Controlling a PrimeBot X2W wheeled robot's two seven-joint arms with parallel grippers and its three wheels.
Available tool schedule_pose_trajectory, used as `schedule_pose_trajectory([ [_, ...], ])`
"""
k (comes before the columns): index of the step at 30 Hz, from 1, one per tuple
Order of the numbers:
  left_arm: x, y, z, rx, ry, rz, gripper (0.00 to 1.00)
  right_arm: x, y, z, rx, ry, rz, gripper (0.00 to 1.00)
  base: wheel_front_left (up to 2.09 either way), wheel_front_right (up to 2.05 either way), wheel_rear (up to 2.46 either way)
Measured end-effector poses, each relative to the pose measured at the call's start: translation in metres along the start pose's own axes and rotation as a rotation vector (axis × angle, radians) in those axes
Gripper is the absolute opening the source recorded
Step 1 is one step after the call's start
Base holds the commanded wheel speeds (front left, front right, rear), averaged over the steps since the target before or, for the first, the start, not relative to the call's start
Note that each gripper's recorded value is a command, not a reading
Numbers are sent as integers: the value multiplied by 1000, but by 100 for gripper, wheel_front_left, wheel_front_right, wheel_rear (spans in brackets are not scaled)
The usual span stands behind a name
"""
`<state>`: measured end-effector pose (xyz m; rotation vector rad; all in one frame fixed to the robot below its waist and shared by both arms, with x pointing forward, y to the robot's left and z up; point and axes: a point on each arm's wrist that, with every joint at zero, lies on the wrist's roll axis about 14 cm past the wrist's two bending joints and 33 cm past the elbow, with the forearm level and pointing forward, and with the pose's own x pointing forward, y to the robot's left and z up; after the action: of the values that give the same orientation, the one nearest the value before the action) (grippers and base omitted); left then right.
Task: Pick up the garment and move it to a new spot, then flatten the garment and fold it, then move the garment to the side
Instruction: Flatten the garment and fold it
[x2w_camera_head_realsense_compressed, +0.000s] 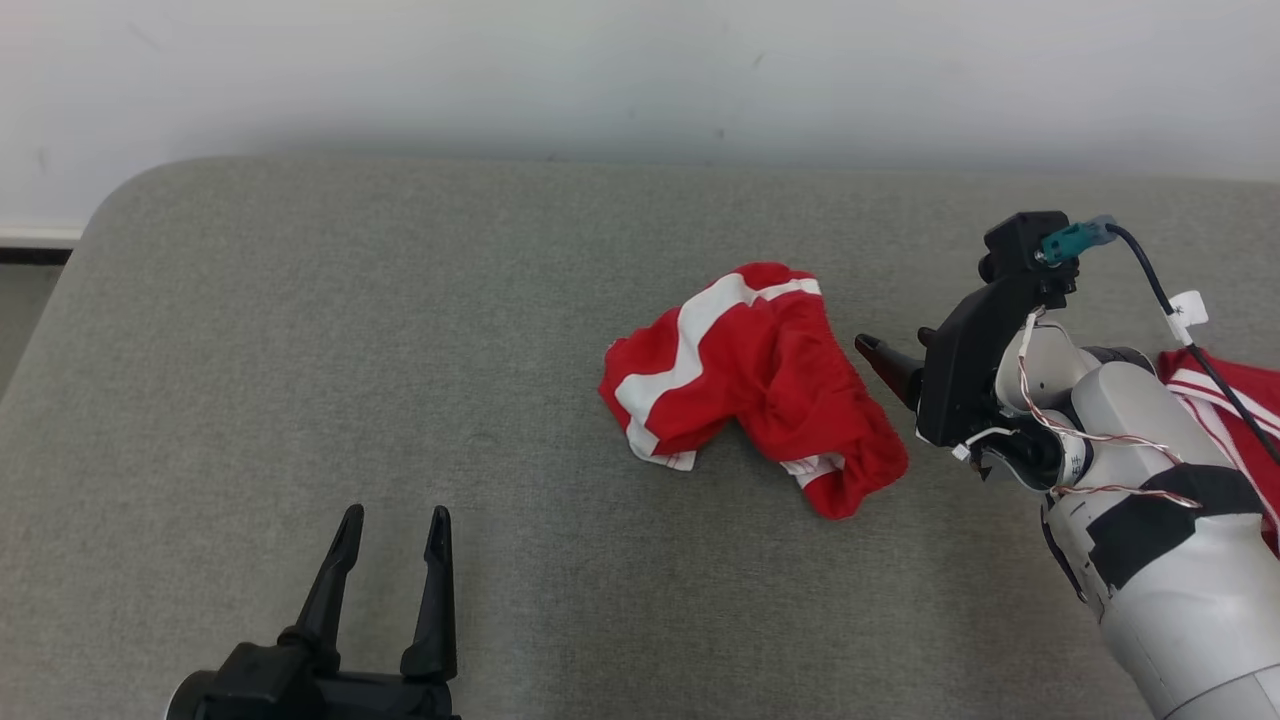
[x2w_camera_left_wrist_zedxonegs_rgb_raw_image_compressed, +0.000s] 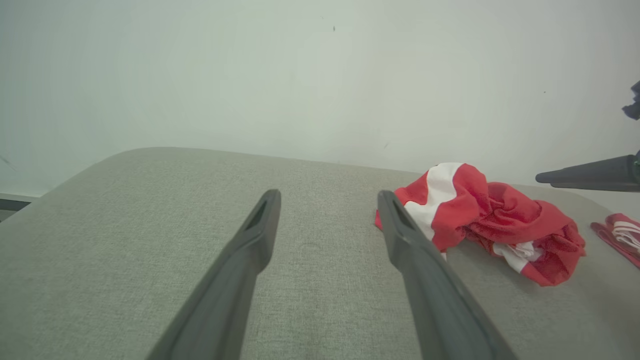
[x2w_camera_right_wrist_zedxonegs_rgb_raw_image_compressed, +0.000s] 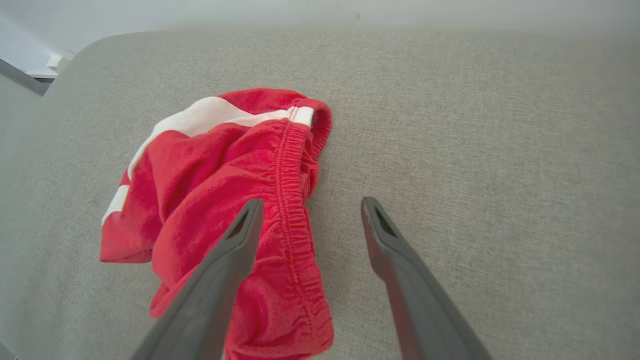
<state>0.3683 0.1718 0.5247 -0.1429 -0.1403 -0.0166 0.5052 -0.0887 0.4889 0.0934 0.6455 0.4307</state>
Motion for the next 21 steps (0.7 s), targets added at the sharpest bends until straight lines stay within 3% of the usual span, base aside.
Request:
schedule_pose_trajectory([
  [11,-1,32,-19,22,63,89,100,62,40,-45,24,210,115,100,0,0,0],
  [12,-1,35,-20,25,67,98,100,65,46,-47,17,214,132,89,0,0,0],
  [13,-2,37,-21,27,71,103,100,67,51,-47,13,210,145,35,0,0,0],
  [14,-2,38,-22,28,73,106,100,68,56,-47,2,203,156,9,0,0,0],
  [15,-3,39,-21,28,73,109,100,67,59,-47,-9,200,165,0,0,0,0],
  [21,-6,41,-15,27,55,111,100,54,73,-29,-101,124,196,0,0,0,0],
])
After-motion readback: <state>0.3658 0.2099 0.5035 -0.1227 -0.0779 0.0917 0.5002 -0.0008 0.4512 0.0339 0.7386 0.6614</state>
